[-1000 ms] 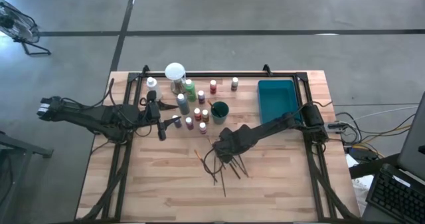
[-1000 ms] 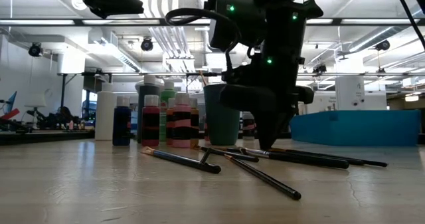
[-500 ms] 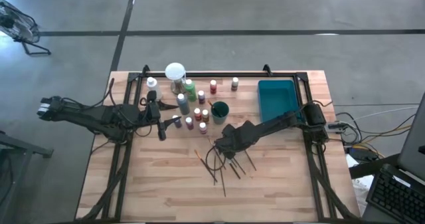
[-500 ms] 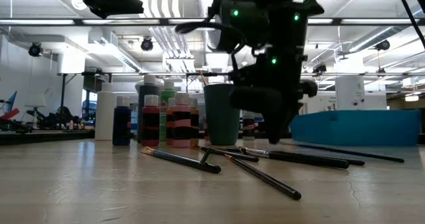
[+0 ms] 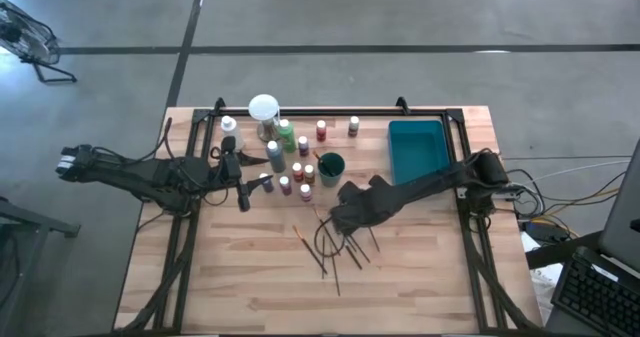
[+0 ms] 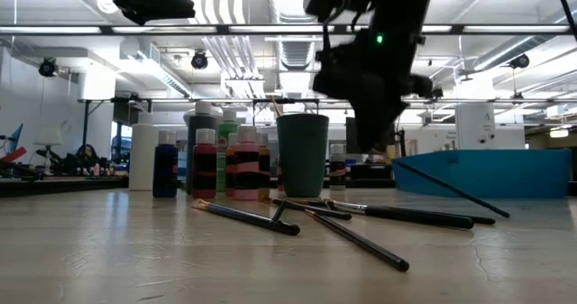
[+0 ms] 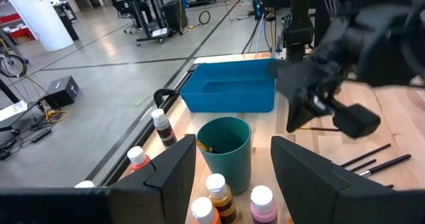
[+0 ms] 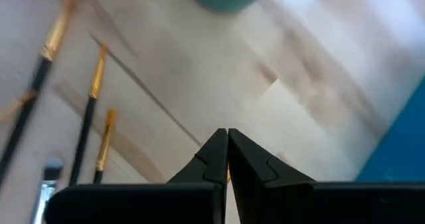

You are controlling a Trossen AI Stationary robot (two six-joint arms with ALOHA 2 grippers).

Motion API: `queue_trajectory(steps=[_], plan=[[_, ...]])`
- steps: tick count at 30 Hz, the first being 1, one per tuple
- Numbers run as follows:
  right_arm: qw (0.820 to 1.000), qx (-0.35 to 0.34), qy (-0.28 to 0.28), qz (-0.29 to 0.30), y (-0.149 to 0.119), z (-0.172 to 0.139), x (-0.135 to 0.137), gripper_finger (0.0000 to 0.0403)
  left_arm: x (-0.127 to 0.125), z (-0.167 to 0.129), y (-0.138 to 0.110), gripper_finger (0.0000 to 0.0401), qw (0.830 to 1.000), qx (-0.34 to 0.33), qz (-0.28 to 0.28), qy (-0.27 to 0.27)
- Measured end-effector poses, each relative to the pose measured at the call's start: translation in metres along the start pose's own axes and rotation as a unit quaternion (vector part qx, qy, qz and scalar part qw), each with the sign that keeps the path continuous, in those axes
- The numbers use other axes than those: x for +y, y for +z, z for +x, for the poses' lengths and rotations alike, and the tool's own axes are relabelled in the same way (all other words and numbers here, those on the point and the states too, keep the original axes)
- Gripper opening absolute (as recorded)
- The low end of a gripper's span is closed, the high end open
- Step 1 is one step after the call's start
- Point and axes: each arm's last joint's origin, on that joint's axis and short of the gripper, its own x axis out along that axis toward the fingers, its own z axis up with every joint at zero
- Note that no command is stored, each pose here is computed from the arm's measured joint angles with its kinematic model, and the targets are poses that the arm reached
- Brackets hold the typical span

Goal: Pick & Place Paint Supplies
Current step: Put the gold paint brush into the green cup

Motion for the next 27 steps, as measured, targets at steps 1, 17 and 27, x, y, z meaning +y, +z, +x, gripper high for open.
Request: queue_trajectory(steps=[1,17,27], plan=[[1.000,-0.008,0.001,0.000,0.001,-0.004,-0.002,0.0008,0.000,0.000,0.000,0.0202,1.000,0.000,0.000,0.000],[0.988,-0.153,0.002,-0.022,0.019,-0.069,-0.037,0.0008,0.000,0.000,0.000,0.0202,1.000,0.000,0.000,0.001],[0.946,-0.319,0.044,-0.047,0.052,-0.113,-0.057,0.0008,0.000,0.000,0.000,0.0202,1.000,0.000,0.000,0.001]])
